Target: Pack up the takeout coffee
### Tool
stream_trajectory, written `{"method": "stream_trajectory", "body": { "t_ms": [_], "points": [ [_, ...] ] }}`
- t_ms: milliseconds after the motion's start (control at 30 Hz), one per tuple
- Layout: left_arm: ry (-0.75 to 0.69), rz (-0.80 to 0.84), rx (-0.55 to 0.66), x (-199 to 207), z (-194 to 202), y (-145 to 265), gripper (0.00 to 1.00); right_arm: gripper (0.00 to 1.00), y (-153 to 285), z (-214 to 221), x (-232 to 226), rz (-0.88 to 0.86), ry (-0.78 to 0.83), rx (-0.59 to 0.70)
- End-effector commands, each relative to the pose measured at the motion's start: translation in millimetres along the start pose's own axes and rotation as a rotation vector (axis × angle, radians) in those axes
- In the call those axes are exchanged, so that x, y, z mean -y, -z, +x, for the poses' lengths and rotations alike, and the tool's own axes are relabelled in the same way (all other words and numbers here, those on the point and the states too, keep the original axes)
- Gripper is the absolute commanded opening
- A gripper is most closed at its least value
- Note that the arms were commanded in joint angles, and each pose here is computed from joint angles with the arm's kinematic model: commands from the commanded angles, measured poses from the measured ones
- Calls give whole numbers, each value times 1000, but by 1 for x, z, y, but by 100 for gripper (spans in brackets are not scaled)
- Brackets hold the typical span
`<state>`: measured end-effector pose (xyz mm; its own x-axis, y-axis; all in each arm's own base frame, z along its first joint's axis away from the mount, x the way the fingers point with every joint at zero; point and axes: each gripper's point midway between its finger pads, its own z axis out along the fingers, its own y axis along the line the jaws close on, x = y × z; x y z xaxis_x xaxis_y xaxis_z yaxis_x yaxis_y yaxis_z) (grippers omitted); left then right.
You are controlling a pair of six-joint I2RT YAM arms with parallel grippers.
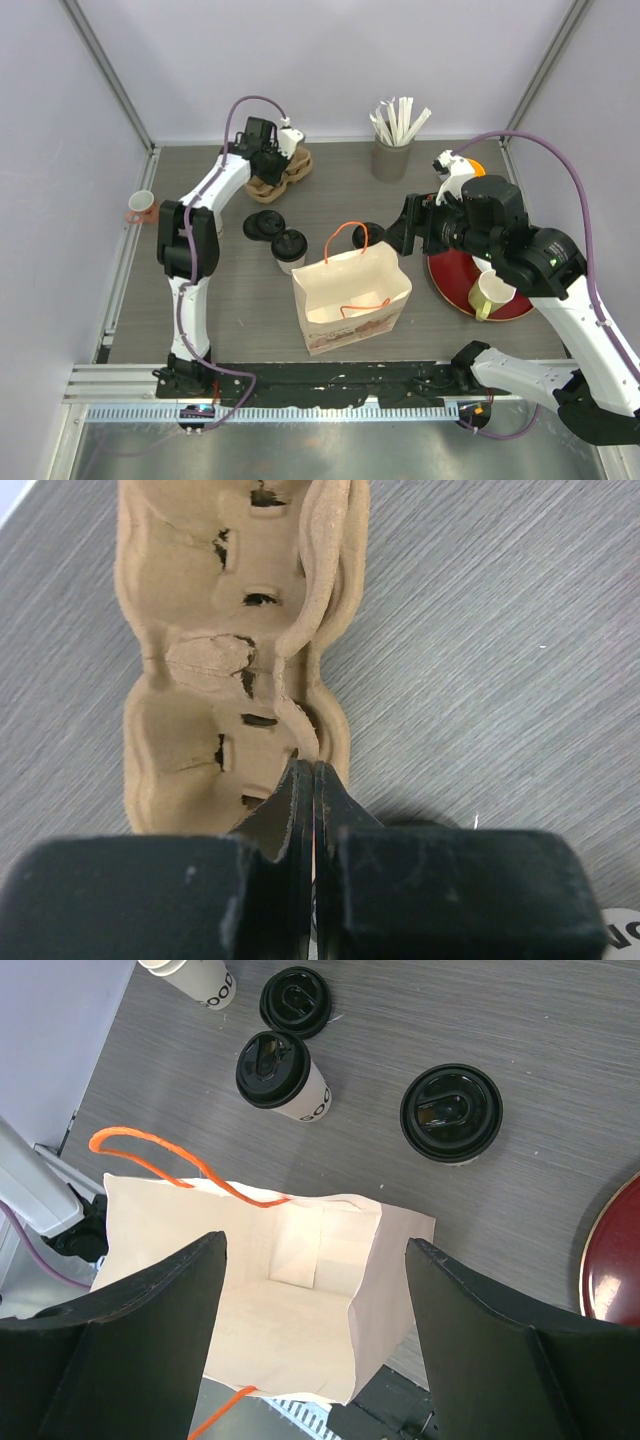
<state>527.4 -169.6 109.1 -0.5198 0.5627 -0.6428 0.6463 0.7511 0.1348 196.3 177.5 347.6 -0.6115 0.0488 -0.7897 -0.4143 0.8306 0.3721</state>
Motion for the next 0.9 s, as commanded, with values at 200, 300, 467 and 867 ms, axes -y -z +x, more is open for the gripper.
{"method": "stream_trajectory", "body": {
  "t_ms": [200,300,467,867],
  "points": [
    [-117,-135,162,-27,-44,49,0,78,2,-10,-5,-28,-3,55],
    [-148,-147,186,-28,-51,56,0,78,1,-10,-6,-31,-1,56],
    [-188,-166,194,-31,-54,64,0,78,2,-11,-5,-28,-5,62],
    [-236,-127,295,-14,-93,153,0,78,15,-38,5,45,-15,188]
  ]
}}
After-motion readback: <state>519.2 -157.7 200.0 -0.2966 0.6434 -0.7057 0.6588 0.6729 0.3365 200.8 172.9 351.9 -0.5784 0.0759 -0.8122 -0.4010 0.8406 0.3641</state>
